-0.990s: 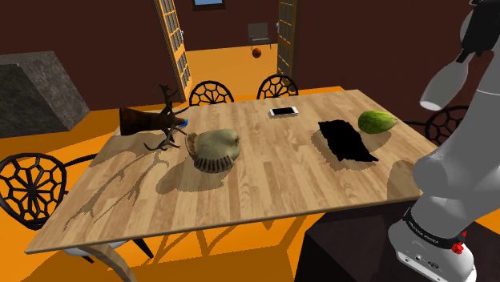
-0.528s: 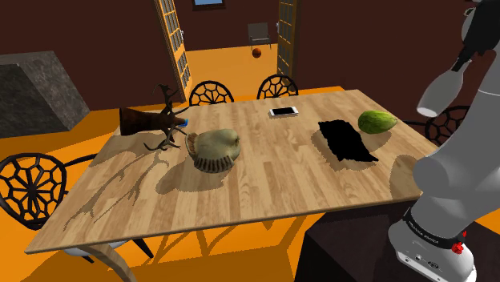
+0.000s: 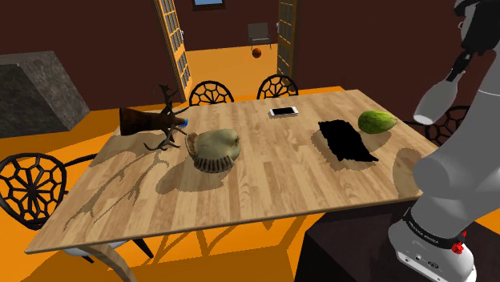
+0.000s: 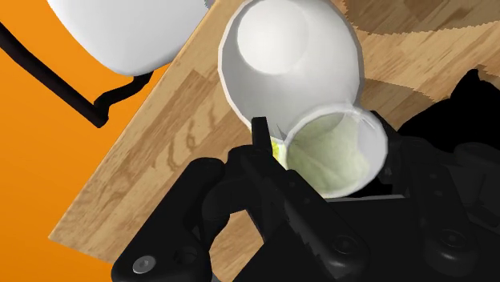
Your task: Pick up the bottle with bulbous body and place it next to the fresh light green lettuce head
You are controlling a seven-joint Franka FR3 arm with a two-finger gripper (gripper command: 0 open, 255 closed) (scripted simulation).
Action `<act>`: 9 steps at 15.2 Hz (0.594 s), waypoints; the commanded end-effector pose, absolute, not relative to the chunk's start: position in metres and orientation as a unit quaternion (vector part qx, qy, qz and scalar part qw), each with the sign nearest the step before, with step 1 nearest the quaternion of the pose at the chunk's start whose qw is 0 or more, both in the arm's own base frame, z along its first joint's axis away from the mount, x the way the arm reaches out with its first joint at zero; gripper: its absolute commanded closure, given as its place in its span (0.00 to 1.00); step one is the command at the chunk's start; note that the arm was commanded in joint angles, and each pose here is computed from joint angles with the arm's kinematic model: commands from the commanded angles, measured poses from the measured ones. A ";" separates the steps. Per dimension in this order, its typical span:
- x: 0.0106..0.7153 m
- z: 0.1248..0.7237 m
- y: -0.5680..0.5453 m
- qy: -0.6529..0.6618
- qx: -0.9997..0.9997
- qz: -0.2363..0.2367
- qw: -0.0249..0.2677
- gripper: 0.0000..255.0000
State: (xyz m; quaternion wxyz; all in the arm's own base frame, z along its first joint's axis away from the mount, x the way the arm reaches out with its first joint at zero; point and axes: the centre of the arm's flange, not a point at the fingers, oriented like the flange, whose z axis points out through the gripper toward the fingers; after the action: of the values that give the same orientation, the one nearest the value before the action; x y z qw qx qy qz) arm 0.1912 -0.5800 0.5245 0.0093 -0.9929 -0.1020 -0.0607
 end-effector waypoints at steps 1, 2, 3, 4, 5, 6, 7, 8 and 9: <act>0.191 0.514 -0.579 -0.102 -0.993 -0.061 0.009 1.00; 0.191 0.508 -0.579 -0.102 -0.993 -0.061 0.009 1.00; 0.191 0.503 -0.579 -0.102 -0.993 -0.061 0.009 1.00; 0.191 0.498 -0.579 -0.102 -0.993 -0.061 0.009 1.00; 0.191 0.493 -0.579 -0.102 -0.993 -0.061 0.009 1.00; 0.191 0.487 -0.579 -0.102 -0.993 -0.061 0.009 1.00; 0.191 0.482 -0.579 -0.102 -0.993 -0.061 0.009 1.00; 0.191 0.477 -0.579 -0.102 -0.993 -0.061 0.009 1.00; 0.191 0.472 -0.579 -0.102 -0.993 -0.061 0.009 1.00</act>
State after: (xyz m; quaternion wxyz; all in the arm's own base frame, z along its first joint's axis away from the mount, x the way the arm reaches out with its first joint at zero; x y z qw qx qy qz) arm 0.1915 -0.5782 0.4771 0.0093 -0.9929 -0.1020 -0.0606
